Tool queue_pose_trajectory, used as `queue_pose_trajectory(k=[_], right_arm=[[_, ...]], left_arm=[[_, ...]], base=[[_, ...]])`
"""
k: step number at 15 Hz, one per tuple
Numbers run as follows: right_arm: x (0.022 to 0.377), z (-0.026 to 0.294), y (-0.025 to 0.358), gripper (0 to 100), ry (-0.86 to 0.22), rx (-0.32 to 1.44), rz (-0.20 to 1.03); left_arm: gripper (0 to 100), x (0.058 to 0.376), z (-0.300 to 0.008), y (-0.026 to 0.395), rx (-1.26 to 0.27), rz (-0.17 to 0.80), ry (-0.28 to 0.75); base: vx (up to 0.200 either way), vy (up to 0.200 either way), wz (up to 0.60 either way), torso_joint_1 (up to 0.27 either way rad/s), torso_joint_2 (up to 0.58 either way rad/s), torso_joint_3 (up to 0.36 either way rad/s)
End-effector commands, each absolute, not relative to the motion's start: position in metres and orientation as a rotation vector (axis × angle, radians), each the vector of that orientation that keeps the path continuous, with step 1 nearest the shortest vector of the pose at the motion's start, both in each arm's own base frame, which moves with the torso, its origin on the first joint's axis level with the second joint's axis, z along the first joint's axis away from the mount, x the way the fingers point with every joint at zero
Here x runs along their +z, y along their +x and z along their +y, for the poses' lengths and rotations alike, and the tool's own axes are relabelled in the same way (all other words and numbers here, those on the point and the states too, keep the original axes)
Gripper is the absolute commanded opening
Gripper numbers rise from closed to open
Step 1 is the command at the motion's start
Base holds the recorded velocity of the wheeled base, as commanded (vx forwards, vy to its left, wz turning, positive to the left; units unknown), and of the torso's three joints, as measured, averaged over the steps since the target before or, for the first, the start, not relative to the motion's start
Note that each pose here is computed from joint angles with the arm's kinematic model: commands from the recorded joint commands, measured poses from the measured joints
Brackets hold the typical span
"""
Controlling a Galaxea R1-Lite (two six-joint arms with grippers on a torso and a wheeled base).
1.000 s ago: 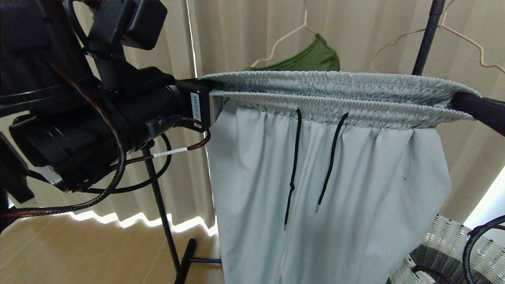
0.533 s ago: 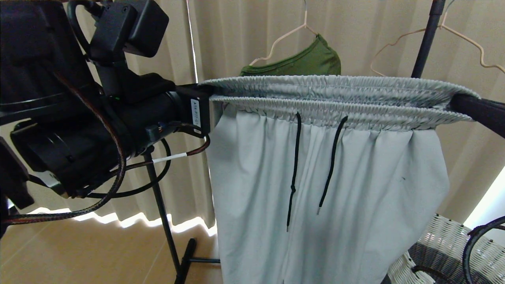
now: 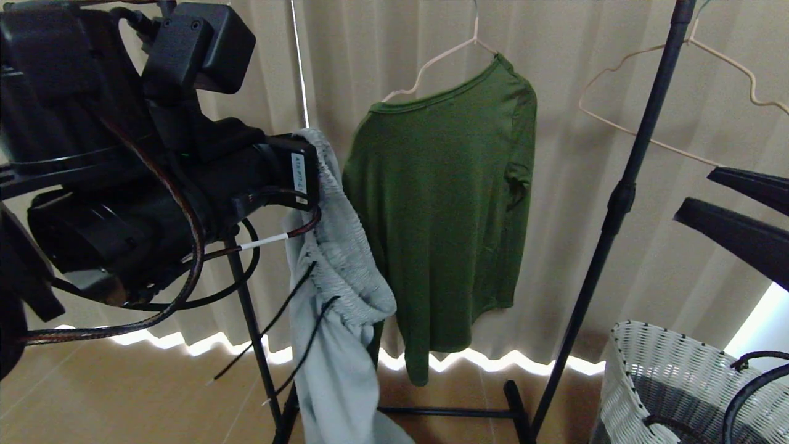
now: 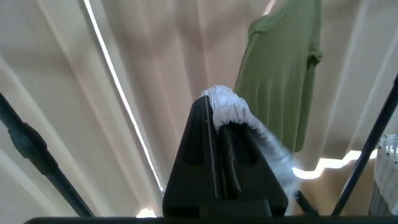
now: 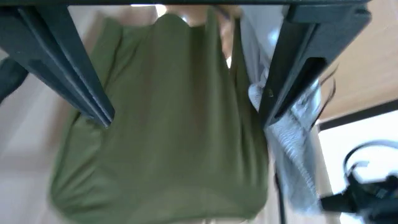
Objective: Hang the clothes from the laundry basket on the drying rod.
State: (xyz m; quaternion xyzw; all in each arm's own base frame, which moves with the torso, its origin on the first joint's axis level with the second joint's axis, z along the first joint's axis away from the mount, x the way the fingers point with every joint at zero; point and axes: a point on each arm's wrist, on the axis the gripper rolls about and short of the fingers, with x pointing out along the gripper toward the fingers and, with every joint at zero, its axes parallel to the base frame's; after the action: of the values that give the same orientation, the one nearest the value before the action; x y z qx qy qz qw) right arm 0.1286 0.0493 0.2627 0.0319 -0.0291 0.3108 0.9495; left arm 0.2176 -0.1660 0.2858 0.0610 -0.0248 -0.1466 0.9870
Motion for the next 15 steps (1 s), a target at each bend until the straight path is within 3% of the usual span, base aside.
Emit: queue_pose_trajectory(k=[1,3,7,11,15], right_arm=[[0.252,0.047,0.123,100,0.065,0.629,-0.030],[0.237,0.043,0.118,100,0.061,0.597,0.019],[0.224,0.030,0.113,100,0.047,0.503,0.084],[0.198,0.017,0.096,100,0.031,0.323,0.197],[0.178,0.014,0.093,100,0.021,0.198,0.242]], left_arm=[[0,0.285,-0.165,0.219,-0.277,-0.045,0.124],[0,0.278,-0.156,0.222,-0.175,-0.021,0.144],[0,0.270,-0.140,0.208,-0.157,0.004,0.158],[0,0.250,-0.092,0.176,-0.064,0.043,0.209],[0,0.252,-0.081,0.170,-0.071,0.026,0.148]], base=[[0.000,0.000,0.00,0.000,0.00,0.000],[0.000,0.000,0.00,0.000,0.00,0.000],[0.000,0.000,0.00,0.000,0.00,0.000],[0.000,0.000,0.00,0.000,0.00,0.000],[0.000,0.000,0.00,0.000,0.00,0.000]])
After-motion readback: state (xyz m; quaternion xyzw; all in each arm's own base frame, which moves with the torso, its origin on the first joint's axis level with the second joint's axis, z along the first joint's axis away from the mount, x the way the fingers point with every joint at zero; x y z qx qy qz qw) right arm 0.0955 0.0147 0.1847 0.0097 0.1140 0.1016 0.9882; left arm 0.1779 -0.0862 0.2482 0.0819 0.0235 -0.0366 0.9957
